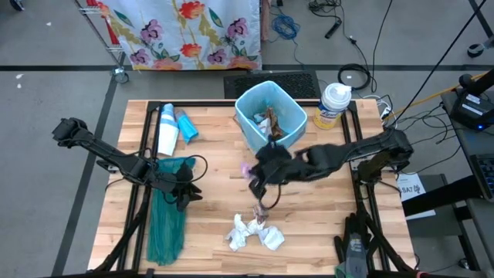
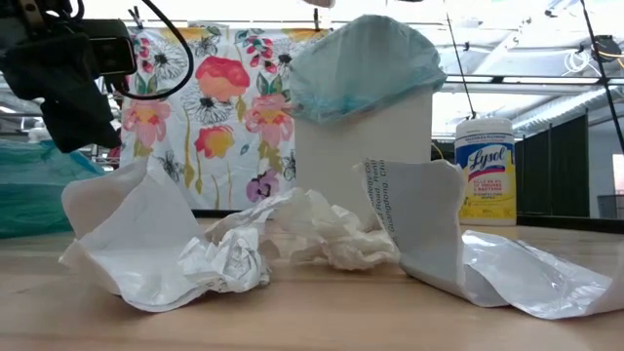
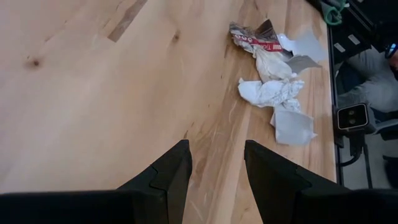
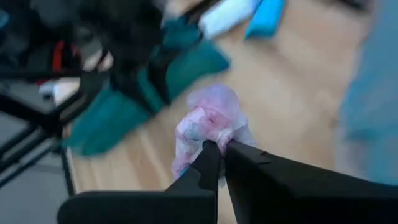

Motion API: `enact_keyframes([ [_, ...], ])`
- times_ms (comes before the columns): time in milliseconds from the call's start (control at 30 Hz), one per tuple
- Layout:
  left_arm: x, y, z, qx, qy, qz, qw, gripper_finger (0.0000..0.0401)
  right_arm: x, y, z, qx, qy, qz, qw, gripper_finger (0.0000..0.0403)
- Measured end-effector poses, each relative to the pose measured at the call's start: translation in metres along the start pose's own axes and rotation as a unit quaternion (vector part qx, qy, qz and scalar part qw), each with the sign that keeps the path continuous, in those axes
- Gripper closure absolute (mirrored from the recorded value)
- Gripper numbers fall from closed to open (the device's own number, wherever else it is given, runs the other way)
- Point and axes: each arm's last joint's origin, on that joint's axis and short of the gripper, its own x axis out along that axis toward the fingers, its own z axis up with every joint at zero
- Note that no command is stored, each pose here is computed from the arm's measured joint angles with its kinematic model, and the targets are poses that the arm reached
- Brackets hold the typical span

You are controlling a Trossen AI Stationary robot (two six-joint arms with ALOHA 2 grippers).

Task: Place trash/remove bag and relplace
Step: Put the pink plastic into the trash bin

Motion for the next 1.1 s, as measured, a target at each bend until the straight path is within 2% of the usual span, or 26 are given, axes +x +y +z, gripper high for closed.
enact_keyframes([
  [267, 0.0, 0.0, 0.0, 0.0, 0.0, 0.0, 1.0, 0.0248, -0.035, -0.026, 0.036, -0.003, -0.098, -0.031, 0.995, 0.0403],
  [500, -0.009, 0.002, 0.008, 0.011, -0.032, -0.012, 0.999, 0.0248, -0.037, -0.058, 0.063, -0.022, -0.144, -0.106, 0.984, 0.0399],
  [700, -0.016, 0.01, 0.02, 0.015, -0.073, 0.003, 0.997, 0.0248, -0.029, -0.088, 0.077, -0.017, -0.133, -0.171, 0.976, 0.0391],
  [867, -0.017, 0.017, 0.027, 0.015, -0.084, 0.011, 0.996, 0.0248, -0.026, -0.111, 0.081, 0.012, -0.105, -0.215, 0.971, 0.0384],
  [1100, -0.018, 0.024, 0.032, 0.004, -0.087, 0.021, 0.996, 0.0248, -0.025, -0.124, 0.079, 0.031, -0.056, -0.221, 0.973, 0.0329],
])
